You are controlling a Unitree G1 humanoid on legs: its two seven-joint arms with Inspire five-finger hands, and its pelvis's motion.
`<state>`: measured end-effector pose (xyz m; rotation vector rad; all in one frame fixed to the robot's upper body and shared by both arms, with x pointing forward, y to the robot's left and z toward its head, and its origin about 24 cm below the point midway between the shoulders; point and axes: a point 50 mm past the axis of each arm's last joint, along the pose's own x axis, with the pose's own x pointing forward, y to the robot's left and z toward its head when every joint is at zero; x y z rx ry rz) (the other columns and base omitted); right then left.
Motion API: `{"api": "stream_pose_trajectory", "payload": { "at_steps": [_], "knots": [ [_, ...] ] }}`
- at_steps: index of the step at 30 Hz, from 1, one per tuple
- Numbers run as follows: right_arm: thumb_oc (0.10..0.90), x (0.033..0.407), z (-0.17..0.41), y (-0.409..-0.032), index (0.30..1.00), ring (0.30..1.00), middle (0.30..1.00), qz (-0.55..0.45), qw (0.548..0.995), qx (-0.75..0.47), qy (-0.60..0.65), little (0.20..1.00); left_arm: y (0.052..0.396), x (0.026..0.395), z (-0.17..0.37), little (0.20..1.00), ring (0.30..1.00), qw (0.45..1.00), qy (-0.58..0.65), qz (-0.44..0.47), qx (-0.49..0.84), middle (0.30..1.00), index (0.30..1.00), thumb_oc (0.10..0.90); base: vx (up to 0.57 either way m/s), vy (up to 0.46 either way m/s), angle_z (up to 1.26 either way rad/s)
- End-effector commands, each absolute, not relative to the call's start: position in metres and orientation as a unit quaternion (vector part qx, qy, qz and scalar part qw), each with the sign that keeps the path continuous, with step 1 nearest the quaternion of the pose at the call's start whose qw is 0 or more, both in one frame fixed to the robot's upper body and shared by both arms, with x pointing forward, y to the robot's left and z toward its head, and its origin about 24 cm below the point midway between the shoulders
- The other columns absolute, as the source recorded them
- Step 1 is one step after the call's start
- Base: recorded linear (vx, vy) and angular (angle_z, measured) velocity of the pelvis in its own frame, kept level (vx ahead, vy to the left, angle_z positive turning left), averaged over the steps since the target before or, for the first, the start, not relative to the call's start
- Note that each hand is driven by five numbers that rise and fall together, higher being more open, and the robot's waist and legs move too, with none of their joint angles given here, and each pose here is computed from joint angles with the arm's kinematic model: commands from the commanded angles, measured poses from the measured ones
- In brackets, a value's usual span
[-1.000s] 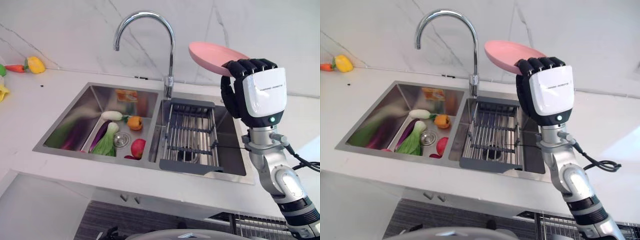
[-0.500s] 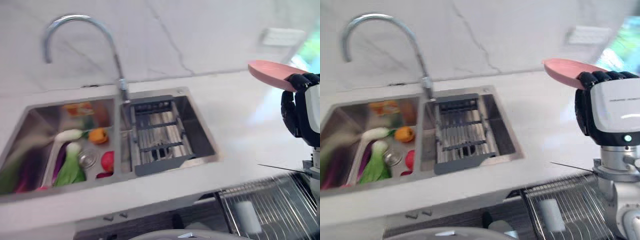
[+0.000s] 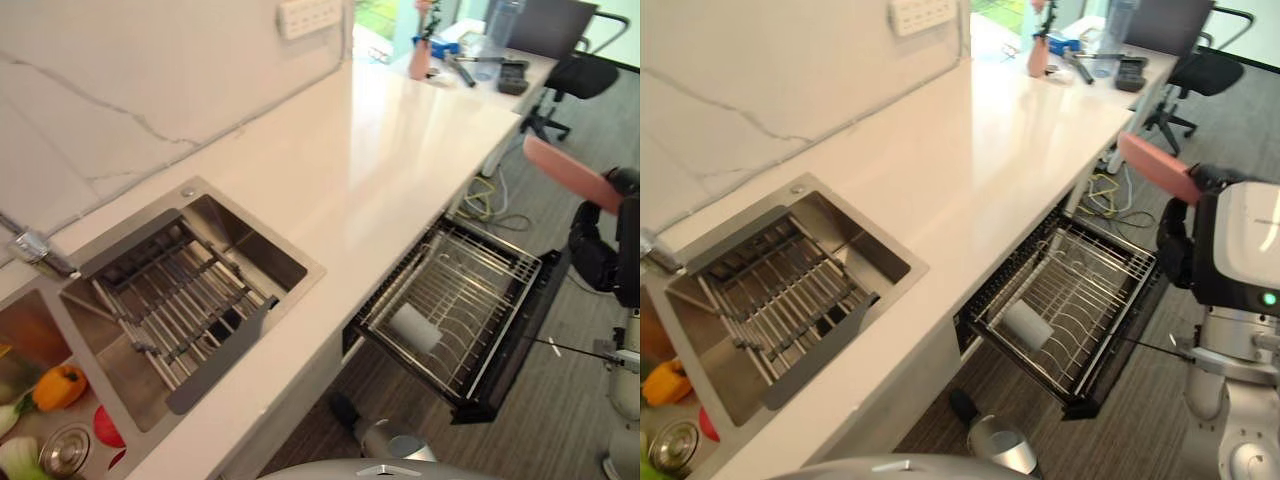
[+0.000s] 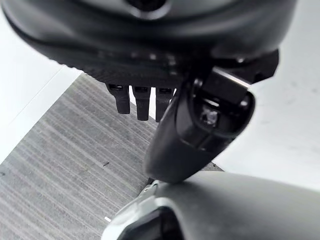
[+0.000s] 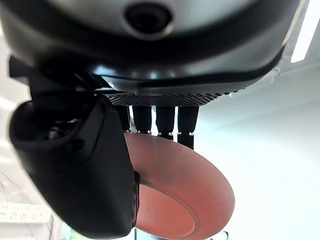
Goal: Place the dishes in the dishwasher.
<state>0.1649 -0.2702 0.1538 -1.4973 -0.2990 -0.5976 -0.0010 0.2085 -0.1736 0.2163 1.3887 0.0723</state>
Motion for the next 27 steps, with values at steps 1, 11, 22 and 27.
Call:
{"api": "stream_pose_trajectory", "payload": {
  "at_steps": [1, 11, 22, 27],
  "knots": [
    [0.4, 0.175, 0.192, -0.256, 0.3, 0.3, 0.3, -0.276, 0.643, -0.67, -0.249, 0.3, 0.182, 0.048, -0.175, 0.9, 0.9, 0.808, 0.583, -0.015, 0.079, 0.9, 0.9, 0.8, 0.0, 0.013, -0.13],
    [0.4, 0.201, 0.154, -0.268, 0.3, 0.3, 0.3, -0.228, 0.648, -0.702, -0.187, 0.3, 0.191, 0.054, -0.176, 0.9, 0.9, 0.789, 0.605, -0.004, 0.11, 0.9, 0.9, 0.8, -0.02, -0.016, 0.3],
    [0.4, 0.212, 0.064, -0.315, 0.3, 0.3, 0.3, -0.194, 0.633, -0.75, 0.006, 0.3, 0.186, 0.042, -0.178, 0.9, 0.9, 0.778, 0.615, -0.01, 0.124, 0.9, 0.9, 0.8, -0.01, -0.012, 0.31],
    [0.529, 0.211, 0.041, -0.323, 0.493, 0.493, 0.493, -0.172, 0.641, -0.746, 0.059, 0.493, 0.175, 0.045, -0.178, 0.9, 0.9, 0.785, 0.609, -0.022, 0.11, 0.9, 0.9, 0.8, 0.0, 0.014, -0.04]
  ]
}}
